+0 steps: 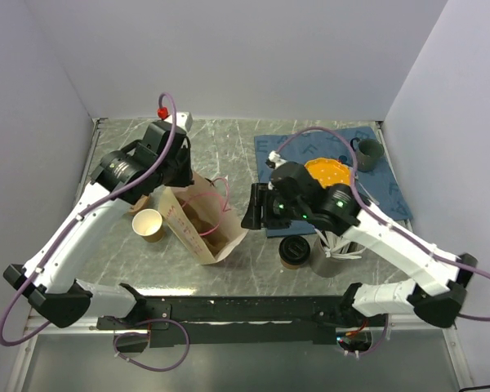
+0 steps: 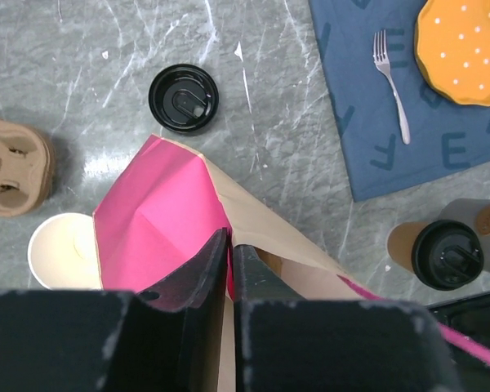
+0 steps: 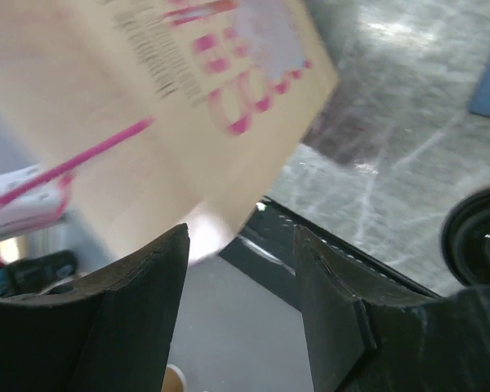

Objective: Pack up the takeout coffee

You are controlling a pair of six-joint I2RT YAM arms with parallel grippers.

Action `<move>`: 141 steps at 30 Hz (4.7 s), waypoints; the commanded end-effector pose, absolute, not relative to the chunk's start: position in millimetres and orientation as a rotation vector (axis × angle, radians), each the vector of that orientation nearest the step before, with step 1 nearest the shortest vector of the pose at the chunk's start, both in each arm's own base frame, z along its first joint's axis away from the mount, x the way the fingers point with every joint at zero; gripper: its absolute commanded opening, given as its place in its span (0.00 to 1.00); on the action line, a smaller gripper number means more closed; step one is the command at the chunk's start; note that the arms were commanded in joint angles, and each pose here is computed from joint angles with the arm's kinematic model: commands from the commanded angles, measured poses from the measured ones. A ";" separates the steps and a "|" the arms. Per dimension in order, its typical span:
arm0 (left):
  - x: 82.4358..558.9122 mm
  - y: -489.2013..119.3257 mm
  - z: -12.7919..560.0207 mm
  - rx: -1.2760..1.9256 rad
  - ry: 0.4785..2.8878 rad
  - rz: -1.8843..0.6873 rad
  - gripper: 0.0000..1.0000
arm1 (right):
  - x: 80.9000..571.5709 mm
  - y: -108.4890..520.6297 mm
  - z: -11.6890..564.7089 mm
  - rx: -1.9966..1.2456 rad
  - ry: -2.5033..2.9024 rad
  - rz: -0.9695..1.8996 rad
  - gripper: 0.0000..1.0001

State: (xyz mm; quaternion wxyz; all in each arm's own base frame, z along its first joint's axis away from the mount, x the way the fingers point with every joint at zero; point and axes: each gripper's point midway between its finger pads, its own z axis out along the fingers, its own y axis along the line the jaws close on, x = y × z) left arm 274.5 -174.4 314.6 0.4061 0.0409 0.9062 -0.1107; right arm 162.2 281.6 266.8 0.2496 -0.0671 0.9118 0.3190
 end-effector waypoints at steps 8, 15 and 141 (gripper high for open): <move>257.6 -167.3 326.4 -0.020 2.243 -0.381 0.11 | 181.1 281.2 265.3 -0.149 2.530 0.678 0.51; 261.3 -174.4 336.0 -0.027 2.192 -0.442 0.01 | 213.2 287.1 299.2 -0.236 2.336 0.643 0.00; 269.6 -168.6 360.6 0.443 1.984 -0.299 0.76 | 284.5 284.3 319.3 -0.449 2.178 0.612 0.48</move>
